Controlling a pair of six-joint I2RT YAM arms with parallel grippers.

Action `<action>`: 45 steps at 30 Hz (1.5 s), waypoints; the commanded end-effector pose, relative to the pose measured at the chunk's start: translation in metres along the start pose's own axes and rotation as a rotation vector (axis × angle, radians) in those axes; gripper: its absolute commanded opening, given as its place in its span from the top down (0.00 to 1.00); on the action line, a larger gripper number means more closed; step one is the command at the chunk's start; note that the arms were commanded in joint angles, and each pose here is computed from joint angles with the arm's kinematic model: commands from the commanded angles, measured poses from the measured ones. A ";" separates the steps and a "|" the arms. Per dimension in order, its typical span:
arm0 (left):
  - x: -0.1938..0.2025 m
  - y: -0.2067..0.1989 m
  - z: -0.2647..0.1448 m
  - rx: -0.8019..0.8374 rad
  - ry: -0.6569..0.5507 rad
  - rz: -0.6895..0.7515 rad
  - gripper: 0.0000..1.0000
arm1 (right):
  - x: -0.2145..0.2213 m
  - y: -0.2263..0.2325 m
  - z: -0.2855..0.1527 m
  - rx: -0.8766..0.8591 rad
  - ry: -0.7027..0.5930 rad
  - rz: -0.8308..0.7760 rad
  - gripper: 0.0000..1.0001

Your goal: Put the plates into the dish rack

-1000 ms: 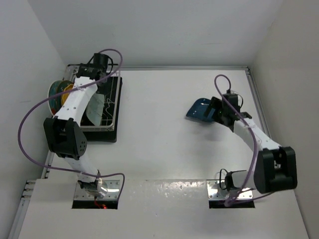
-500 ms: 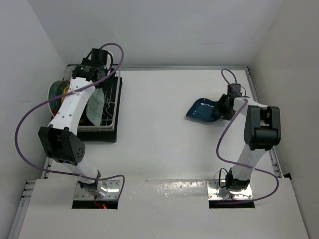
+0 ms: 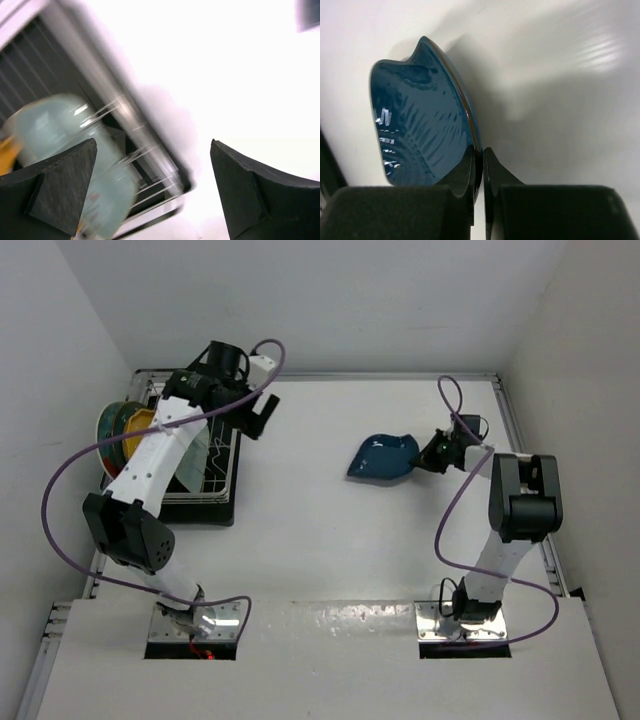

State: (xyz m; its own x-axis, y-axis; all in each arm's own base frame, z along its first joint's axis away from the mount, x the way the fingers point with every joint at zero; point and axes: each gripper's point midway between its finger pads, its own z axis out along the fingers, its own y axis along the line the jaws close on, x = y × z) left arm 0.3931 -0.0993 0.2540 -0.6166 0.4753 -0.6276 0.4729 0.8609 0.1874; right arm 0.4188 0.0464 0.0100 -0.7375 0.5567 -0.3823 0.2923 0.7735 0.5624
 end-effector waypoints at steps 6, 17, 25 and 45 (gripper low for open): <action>-0.025 -0.126 0.038 0.478 -0.059 0.096 0.01 | 0.052 0.153 -0.042 -0.432 0.003 -0.228 1.00; 0.003 -0.103 0.095 0.366 0.073 -0.018 0.01 | 0.106 0.244 -0.072 -0.730 0.041 -0.219 1.00; 0.010 -0.106 0.059 0.520 0.002 -0.046 0.34 | 0.106 0.266 -0.091 -0.817 0.012 -0.245 1.00; -0.066 0.020 -0.048 0.197 -0.304 -0.237 1.00 | 0.120 0.299 -0.092 -0.850 0.049 -0.287 0.04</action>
State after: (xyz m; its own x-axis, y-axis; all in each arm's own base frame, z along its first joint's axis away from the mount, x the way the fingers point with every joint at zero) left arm 0.4071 -0.1314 0.2266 -0.7123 0.2752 -0.6457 0.5177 0.8272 -0.2185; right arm 0.3589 0.3089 0.1642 -0.7869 0.3348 -0.5183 -0.3596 0.4337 0.8262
